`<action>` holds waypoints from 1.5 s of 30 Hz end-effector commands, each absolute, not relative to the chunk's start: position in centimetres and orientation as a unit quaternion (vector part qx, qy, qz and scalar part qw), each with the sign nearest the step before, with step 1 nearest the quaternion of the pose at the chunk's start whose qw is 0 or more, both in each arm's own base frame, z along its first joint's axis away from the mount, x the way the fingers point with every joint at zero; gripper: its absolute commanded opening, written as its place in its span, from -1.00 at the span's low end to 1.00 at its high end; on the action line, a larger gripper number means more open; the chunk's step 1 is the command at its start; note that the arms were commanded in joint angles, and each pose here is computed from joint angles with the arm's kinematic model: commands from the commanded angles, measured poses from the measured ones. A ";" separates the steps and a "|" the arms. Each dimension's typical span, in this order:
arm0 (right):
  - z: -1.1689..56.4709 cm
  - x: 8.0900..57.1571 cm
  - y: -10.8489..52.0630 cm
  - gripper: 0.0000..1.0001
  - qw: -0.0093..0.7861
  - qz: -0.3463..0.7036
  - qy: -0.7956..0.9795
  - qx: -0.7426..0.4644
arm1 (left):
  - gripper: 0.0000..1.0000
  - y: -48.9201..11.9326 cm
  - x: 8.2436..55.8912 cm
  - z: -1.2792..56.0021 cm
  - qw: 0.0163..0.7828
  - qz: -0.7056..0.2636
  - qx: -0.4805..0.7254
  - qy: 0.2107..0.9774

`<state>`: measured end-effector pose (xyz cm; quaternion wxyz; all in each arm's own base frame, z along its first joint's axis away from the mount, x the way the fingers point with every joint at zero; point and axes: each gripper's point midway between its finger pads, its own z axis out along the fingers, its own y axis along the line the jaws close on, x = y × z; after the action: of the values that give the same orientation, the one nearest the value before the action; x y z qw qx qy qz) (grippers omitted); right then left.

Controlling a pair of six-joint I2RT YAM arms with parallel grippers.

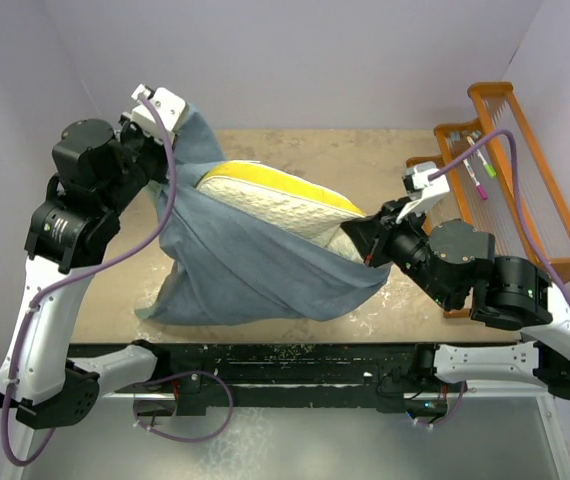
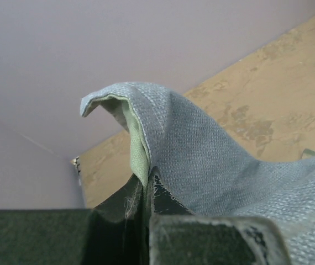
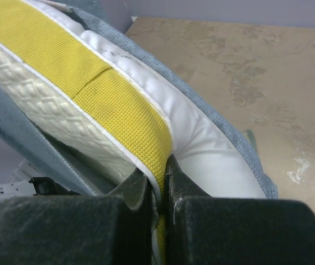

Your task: Remove the pillowcase from the pillow

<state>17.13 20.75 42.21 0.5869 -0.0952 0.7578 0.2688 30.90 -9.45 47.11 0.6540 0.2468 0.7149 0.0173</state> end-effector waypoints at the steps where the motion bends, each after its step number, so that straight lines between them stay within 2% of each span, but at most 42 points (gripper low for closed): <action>1: 43.7 18.0 16.2 -1.00 0.619 0.257 0.742 0.010 | -1.00 -5.2 30.3 49.8 0.695 0.112 0.194 0.683; 4: 44.6 18.0 14.4 -1.00 0.635 0.263 0.726 0.034 | -1.00 -6.3 30.7 45.1 0.652 0.088 0.220 0.720; 8: 45.8 18.2 12.8 -1.00 0.649 0.261 0.712 0.063 | -1.00 -8.2 29.9 35.9 0.570 0.042 0.280 0.772; 11: 47.1 18.3 12.0 -1.00 0.660 0.255 0.703 0.074 | -0.82 -7.8 29.9 32.8 0.554 0.056 0.294 0.776; 13: 48.8 18.5 11.1 -1.00 0.672 0.255 0.689 0.097 | -0.45 -7.7 30.0 32.3 0.550 0.054 0.301 0.777; 14: 49.7 18.7 10.6 -1.00 0.680 0.254 0.679 0.108 | -0.17 -7.9 30.0 32.2 0.548 0.044 0.305 0.778; 16: 51.7 19.1 9.5 -1.00 0.705 0.242 0.655 0.125 | 0.55 -8.2 30.6 33.3 0.548 0.023 0.296 0.782; 17: 52.6 19.3 9.3 -1.00 0.716 0.239 0.642 0.135 | 0.76 -8.2 31.3 34.6 0.554 0.011 0.278 0.785; 20: 54.6 20.1 9.9 -1.00 0.743 0.210 0.619 0.141 | 1.00 -9.8 32.3 44.5 0.603 -0.066 0.256 0.752; 23: 56.0 21.1 12.4 -1.00 0.761 0.180 0.614 0.108 | 0.98 -13.1 30.4 52.3 0.633 -0.152 0.301 0.697; 26: 56.8 22.1 15.8 -1.00 0.770 0.154 0.617 0.056 | 0.98 -15.5 27.9 55.5 0.643 -0.209 0.362 0.642; 29: 56.7 22.6 20.4 -1.00 0.768 0.168 0.618 -0.017 | 0.98 -16.8 26.2 54.3 0.625 -0.241 0.410 0.619; 33: 55.1 22.2 26.8 -1.00 0.746 0.214 0.620 -0.117 | 0.98 -17.7 24.0 50.0 0.581 -0.269 0.468 0.609; 38: 52.3 21.9 33.3 -1.00 0.704 0.248 0.633 -0.204 | 0.98 -17.3 23.4 47.8 0.582 -0.228 0.518 0.583; 45: 49.8 22.3 38.8 -1.00 0.667 0.271 0.655 -0.230 | 0.98 -17.0 22.6 46.4 0.571 -0.212 0.555 0.567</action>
<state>23.80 36.15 47.38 0.6758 -0.2392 0.6722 0.1850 24.30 -16.84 45.96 0.5594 0.5095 0.6144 -0.2237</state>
